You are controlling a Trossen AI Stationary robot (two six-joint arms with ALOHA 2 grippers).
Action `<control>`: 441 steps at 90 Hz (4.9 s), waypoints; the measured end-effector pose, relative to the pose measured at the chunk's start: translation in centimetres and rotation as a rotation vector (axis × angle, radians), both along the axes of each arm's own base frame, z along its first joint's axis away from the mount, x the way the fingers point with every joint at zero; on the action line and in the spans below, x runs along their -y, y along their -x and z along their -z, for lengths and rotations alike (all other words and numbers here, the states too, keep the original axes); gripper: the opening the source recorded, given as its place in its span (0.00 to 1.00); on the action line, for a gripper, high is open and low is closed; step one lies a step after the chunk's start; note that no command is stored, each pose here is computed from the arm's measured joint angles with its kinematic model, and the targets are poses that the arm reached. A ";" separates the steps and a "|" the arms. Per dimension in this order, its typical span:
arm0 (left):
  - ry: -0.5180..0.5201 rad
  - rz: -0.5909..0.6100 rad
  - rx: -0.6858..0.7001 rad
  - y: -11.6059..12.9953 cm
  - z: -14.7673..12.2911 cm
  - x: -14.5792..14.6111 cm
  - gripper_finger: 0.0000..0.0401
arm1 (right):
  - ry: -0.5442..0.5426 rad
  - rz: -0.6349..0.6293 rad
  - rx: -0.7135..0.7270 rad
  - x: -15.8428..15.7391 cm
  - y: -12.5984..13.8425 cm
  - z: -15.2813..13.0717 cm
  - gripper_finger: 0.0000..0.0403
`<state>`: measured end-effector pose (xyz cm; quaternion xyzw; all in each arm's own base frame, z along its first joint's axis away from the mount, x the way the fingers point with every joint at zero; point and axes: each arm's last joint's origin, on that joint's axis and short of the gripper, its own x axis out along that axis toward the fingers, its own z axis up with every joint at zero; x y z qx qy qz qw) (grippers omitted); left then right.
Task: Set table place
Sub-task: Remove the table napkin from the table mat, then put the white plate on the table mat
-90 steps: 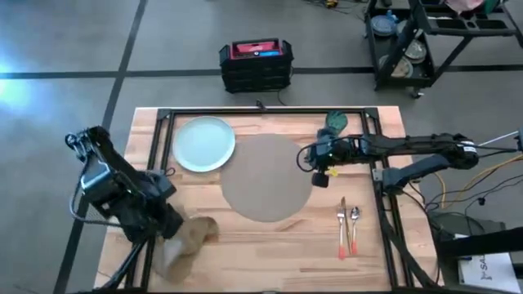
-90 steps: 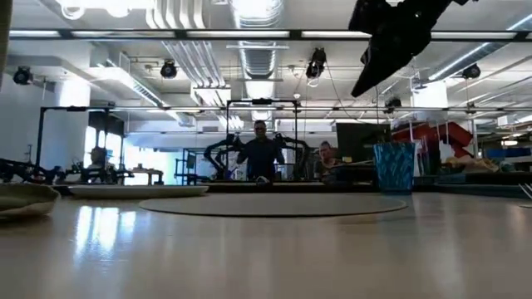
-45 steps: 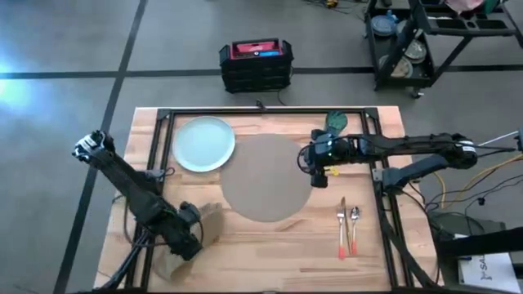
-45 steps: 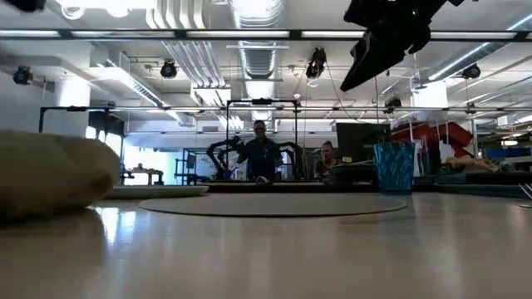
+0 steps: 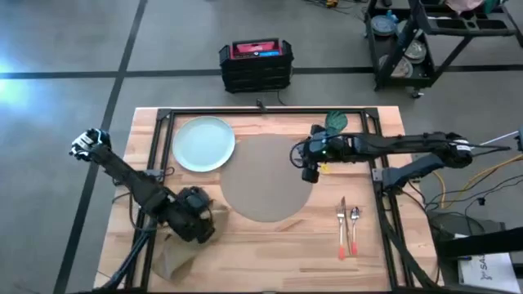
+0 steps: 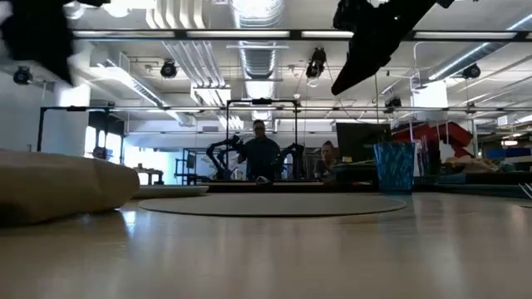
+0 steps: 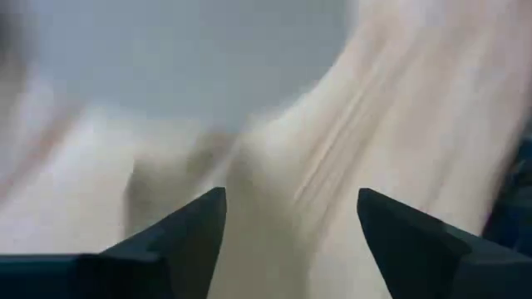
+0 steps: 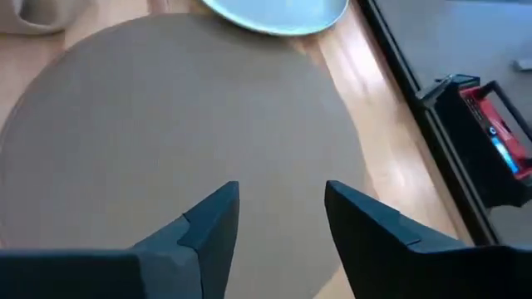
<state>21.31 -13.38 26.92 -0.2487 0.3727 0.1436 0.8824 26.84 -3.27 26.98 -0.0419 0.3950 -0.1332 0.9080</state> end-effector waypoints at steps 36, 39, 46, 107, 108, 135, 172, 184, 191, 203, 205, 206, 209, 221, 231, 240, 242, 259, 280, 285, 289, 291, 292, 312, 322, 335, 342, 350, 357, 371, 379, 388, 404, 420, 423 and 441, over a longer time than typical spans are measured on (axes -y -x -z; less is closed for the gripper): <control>0.024 -0.063 -0.206 -3.6 8.4 -3.4 0.49 | -0.048 0.041 -0.172 0.1 -1.3 3.5 0.15; 0.048 -0.065 -0.222 -3.4 8.8 -3.3 0.48 | -0.048 0.040 -0.180 0.1 -1.3 3.6 0.13; 0.142 -0.078 -0.288 -2.6 9.6 -3.4 0.46 | -0.047 0.040 -0.180 0.1 -1.2 3.5 0.07; 0.039 -0.265 -0.332 3.3 -1.1 -1.5 0.23 | 0.004 -0.078 0.000 0.4 -5.2 4.5 0.11; 0.010 -0.258 -0.317 3.2 -1.2 -1.6 0.23 | 0.000 -0.077 -0.006 0.4 -5.3 4.6 0.12; -0.287 -0.324 -0.544 1.0 3.2 -7.6 0.45 | -0.026 -0.105 -0.138 -0.3 -5.0 4.8 0.36; -0.162 -0.377 -0.420 -2.1 8.3 -15.9 0.56 | -0.003 -0.070 -0.066 0.3 -1.6 1.1 0.51; -0.191 -0.351 -0.462 -2.1 9.0 -17.5 0.50 | -0.002 -0.064 -0.042 0.3 -0.7 0.5 0.51; -0.204 -0.327 -0.491 -2.2 9.5 -18.1 0.48 | -0.009 -0.053 -0.045 0.4 -0.4 0.4 0.51; -0.201 -0.256 -0.527 -2.9 10.8 -18.5 0.46 | -0.012 -0.046 -0.040 0.5 -0.4 0.3 0.51; -0.200 -0.246 -0.534 -3.0 11.0 -18.5 0.46 | -0.012 -0.045 -0.039 0.5 -0.4 0.3 0.51; -0.198 -0.240 -0.540 -3.1 11.1 -18.5 0.46 | -0.012 -0.045 -0.040 0.5 -0.4 0.3 0.51; -0.194 -0.224 -0.560 -3.3 11.6 -18.5 0.46 | -0.016 -0.041 -0.042 0.5 -0.4 0.4 0.51; -0.205 -0.201 -0.605 -4.2 12.8 -18.7 0.47 | -0.020 -0.037 -0.041 0.5 -0.4 0.4 0.50; -0.256 -0.198 -0.649 -4.8 13.6 -18.9 0.45 | -0.026 -0.032 -0.046 0.5 -0.4 0.5 0.49; -0.282 -0.178 -0.654 -5.3 13.5 -19.1 0.34 | -0.028 -0.032 -0.057 0.5 -0.3 0.5 0.46; -0.290 -0.171 -0.654 -5.4 13.4 -19.1 0.31 | -0.028 -0.033 -0.058 0.5 -0.3 0.5 0.46; -0.322 -0.155 -0.622 -6.2 12.1 -19.3 0.04 | -0.032 -0.032 -0.074 0.4 -0.1 0.6 0.38; -0.365 -0.071 -0.551 -8.4 9.1 -18.1 0.01 | -0.037 -0.028 -0.087 0.4 0.0 0.7 0.28; -0.382 -0.019 -0.507 -9.2 8.1 -17.3 0.01 | -0.037 -0.027 -0.088 0.4 0.0 0.7 0.26; -0.400 0.019 -0.474 -9.9 7.2 -16.5 0.00 | -0.038 -0.027 -0.088 0.4 0.0 0.7 0.24; -0.408 0.036 -0.457 -10.2 6.8 -16.1 0.00 | -0.040 -0.024 -0.088 0.4 0.0 0.7 0.23; -0.412 0.046 -0.448 -10.4 6.6 -15.8 0.00 | -0.042 -0.022 -0.086 0.4 0.0 0.7 0.23; -0.466 0.229 -0.293 -12.6 3.0 -10.7 0.00 | -0.043 0.061 -0.086 0.6 0.2 0.7 0.13; -0.489 0.292 -0.236 -12.9 2.3 -8.4 0.00 | -0.001 0.098 -0.106 0.7 0.4 0.8 0.08; -0.528 0.351 -0.204 -12.9 2.2 -6.9 0.00 | 0.015 0.115 -0.103 0.8 0.4 0.8 0.03; -0.532 0.360 -0.181 -12.9 2.5 -6.5 0.00 | 0.011 0.122 -0.096 0.8 0.3 0.7 0.02; -0.527 0.365 -0.152 -12.9 3.2 -6.5 0.00 | 0.006 0.128 -0.090 0.8 0.3 0.7 0.02; -0.518 0.366 -0.125 -13.0 3.8 -6.5 0.00 | 0.006 0.128 -0.090 0.8 0.3 0.7 0.02; -0.513 0.361 -0.088 -12.9 5.0 -6.6 0.00 | 0.002 0.132 -0.089 0.8 0.3 0.7 0.02; -0.500 0.354 -0.076 -12.8 5.5 -6.6 0.00 | 0.002 0.132 -0.089 0.8 0.3 0.7 0.02; -0.484 0.348 -0.053 -12.7 5.9 -6.5 0.02 | 0.002 0.132 -0.089 0.8 0.3 0.7 0.02; -0.460 0.377 -0.018 -12.9 5.8 -6.4 0.14 | -0.006 0.139 -0.085 0.8 0.3 0.7 0.02; -0.465 0.375 0.015 -13.2 5.6 -6.3 0.31 | -0.011 0.144 -0.084 0.8 0.3 0.7 0.02; -0.465 0.375 0.013 -13.1 5.6 -6.3 0.34 | -0.011 0.144 -0.085 0.8 0.3 0.7 0.02; -0.448 0.351 0.000 -13.0 5.6 -6.4 0.48 | -0.026 0.160 -0.090 0.8 0.4 0.8 0.02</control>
